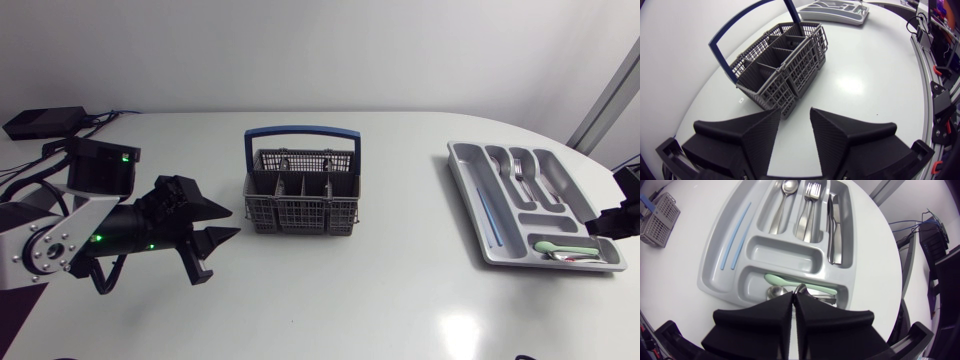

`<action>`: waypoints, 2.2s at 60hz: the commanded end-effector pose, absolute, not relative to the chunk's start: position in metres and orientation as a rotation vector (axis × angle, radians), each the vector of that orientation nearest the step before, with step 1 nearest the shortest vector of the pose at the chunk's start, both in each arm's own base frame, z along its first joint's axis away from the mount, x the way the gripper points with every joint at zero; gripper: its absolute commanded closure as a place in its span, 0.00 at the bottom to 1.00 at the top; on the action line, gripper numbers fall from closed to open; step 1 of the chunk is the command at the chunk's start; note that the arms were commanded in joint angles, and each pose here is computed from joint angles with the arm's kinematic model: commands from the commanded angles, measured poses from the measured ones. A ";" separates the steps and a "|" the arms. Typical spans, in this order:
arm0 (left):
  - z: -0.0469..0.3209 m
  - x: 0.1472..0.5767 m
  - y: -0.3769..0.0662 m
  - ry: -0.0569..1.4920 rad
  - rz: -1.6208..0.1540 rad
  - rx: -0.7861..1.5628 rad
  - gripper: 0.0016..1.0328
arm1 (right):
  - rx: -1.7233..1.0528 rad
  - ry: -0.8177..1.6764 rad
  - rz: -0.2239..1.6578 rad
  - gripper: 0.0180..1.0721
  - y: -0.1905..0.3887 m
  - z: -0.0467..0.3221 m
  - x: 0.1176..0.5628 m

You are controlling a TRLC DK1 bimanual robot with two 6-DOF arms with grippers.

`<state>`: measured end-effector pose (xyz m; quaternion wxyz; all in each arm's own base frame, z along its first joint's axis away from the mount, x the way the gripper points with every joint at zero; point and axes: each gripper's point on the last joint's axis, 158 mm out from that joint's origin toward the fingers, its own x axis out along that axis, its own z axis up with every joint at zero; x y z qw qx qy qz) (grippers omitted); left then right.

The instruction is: Unload the cutlery basket into the drawer organizer.

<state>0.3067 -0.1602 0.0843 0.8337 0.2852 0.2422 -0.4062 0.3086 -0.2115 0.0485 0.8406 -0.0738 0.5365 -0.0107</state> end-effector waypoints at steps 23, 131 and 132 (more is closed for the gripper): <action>0.091 0.322 -0.152 0.512 -0.804 0.556 0.58 | -0.202 1.198 -0.032 0.07 -0.201 0.002 0.301; 0.047 0.437 -0.204 0.636 -0.712 0.494 0.59 | -0.321 0.882 0.543 0.05 0.160 0.051 0.415; 0.048 0.437 -0.205 0.635 -0.711 0.495 0.59 | -0.320 0.880 0.543 0.05 0.160 0.052 0.415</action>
